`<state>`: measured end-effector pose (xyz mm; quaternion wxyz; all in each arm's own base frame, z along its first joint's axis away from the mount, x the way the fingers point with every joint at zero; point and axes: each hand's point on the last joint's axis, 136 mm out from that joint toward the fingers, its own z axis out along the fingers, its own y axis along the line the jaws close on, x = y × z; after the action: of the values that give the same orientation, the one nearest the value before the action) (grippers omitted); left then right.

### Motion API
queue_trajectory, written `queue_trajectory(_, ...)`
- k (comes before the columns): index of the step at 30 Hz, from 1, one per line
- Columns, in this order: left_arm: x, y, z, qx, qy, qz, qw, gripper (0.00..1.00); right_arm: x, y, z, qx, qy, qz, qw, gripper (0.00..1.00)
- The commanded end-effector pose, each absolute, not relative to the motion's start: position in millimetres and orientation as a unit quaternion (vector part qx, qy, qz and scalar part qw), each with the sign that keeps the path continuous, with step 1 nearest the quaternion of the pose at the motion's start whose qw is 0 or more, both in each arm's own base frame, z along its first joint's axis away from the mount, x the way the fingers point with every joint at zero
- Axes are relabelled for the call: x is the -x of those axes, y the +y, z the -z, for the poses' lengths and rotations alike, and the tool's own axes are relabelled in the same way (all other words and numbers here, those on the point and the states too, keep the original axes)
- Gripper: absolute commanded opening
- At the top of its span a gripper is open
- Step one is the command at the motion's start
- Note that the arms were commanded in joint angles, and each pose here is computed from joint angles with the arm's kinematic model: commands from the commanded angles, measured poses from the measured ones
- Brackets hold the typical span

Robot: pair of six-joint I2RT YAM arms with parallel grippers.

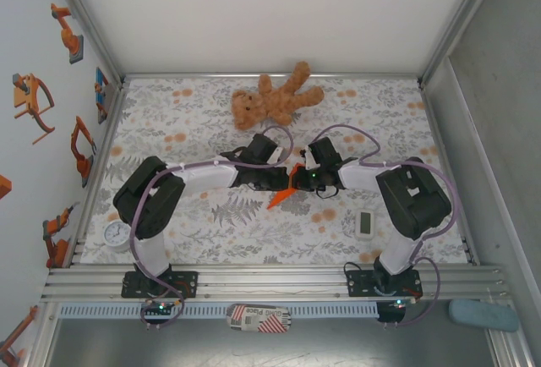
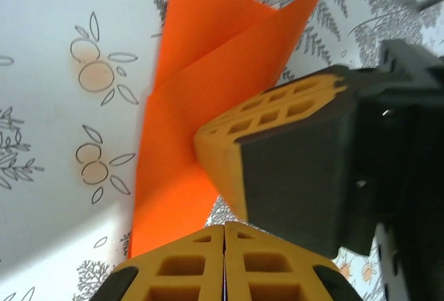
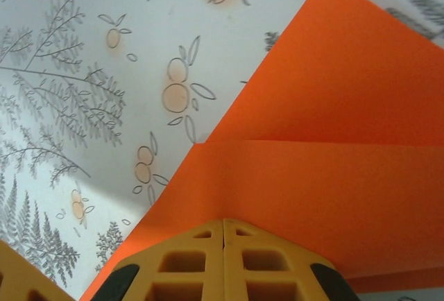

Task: Fold a paper plane with a square sheet of paper (pick it up from the middle)
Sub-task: Fold the wing for the fifth time at the center of the table.

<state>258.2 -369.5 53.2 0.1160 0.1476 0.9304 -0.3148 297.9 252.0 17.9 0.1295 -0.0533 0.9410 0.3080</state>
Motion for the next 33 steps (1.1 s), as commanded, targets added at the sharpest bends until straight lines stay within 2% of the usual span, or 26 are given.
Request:
queue_trajectory(1,-262.8,-370.7,-47.0,-0.133,0.934,0.313,0.11,0.09,-286.4,252.3,-6.0,0.068,0.942,-0.31,0.107,0.05)
queue_trajectory(15,-253.4,-360.7,-12.2,-0.12,0.949,0.285,0.068,0.07,-293.2,252.4,-9.6,0.058,0.944,-0.306,0.112,0.04)
queue_trajectory(22,-247.8,-352.0,0.3,-0.115,0.956,0.266,0.055,0.06,-306.8,252.5,-48.8,0.021,0.937,-0.317,0.147,0.07)
queue_trajectory(25,-246.9,-350.5,1.5,-0.113,0.956,0.264,0.053,0.06,-311.8,232.6,-63.4,-0.012,0.946,-0.272,0.174,0.17)
queue_trajectory(31,-247.0,-351.2,1.7,-0.113,0.956,0.265,0.053,0.06,-306.4,181.8,-58.3,-0.067,0.97,-0.144,0.186,0.5)
queue_trajectory(33,-247.4,-351.5,1.3,-0.113,0.956,0.265,0.054,0.06,-304.9,175.1,-54.9,-0.076,0.972,-0.126,0.183,0.57)
